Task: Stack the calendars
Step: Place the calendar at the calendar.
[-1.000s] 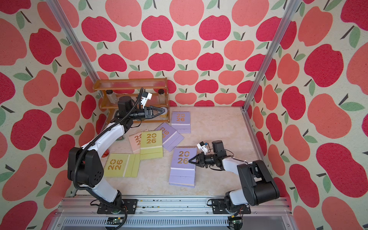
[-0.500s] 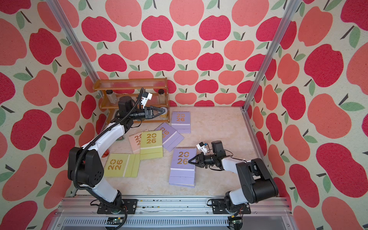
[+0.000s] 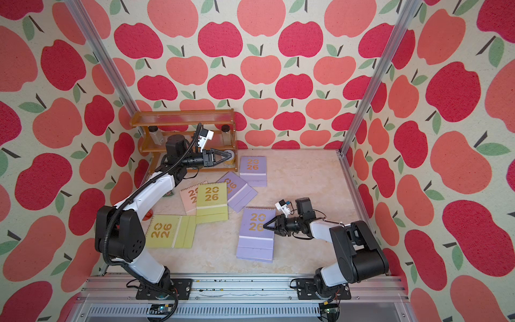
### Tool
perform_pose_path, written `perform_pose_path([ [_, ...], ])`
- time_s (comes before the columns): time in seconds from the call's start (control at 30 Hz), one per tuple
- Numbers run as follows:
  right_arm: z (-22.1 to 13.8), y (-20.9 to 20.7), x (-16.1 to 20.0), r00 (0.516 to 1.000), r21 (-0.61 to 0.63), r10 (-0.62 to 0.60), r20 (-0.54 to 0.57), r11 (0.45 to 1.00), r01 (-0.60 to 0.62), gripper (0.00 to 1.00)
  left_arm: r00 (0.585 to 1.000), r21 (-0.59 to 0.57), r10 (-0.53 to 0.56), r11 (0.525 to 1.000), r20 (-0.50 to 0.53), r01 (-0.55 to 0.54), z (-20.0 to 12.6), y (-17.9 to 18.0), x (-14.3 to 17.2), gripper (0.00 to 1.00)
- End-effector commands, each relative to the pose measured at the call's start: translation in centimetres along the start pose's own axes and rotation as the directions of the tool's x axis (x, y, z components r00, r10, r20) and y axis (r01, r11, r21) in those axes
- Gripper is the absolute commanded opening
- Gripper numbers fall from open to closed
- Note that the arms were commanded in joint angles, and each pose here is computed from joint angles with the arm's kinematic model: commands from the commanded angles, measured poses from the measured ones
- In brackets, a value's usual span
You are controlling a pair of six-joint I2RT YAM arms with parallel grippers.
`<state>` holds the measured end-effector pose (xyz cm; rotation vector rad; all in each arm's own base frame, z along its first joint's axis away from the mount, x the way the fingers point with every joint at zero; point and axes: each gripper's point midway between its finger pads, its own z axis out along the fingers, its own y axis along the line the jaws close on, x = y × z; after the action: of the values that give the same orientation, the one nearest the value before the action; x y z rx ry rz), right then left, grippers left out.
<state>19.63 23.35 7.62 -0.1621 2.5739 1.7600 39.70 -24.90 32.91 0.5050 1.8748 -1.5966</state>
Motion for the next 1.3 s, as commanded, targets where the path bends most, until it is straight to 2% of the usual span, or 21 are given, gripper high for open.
perform_pose_path([
  [0.0, 0.1, -0.2, 0.2, 1.000, 0.015, -0.008, -0.010, 1.000, 0.008, 0.46, 1.000, 0.007, 0.007, 1.000, 0.002, -0.007, 0.4, 0.4, -0.2, 0.99],
  [0.3, -0.3, -0.1, 0.0, 1.000, 0.065, 0.001, -0.003, 0.998, -0.001, 0.55, 1.000, 0.009, 0.007, 1.000, -0.001, -0.007, 0.5, 0.3, -0.1, 0.99],
  [0.53, -1.1, -0.3, -0.2, 1.000, 0.159, 0.006, 0.018, 0.987, -0.009, 0.62, 1.000, 0.010, 0.006, 1.000, -0.002, -0.006, 0.6, 0.4, 0.0, 0.99],
  [0.97, -1.4, -1.0, -0.1, 0.997, 0.213, 0.061, 0.038, 0.975, -0.068, 0.64, 1.000, 0.010, 0.007, 1.000, -0.003, -0.007, 0.7, 0.4, 0.0, 0.99],
  [1.27, -2.4, -1.6, 0.3, 0.996, 0.315, 0.080, 0.041, 0.945, -0.089, 0.66, 1.000, 0.010, 0.007, 1.000, -0.005, -0.007, 0.7, 0.4, 0.0, 0.99],
])
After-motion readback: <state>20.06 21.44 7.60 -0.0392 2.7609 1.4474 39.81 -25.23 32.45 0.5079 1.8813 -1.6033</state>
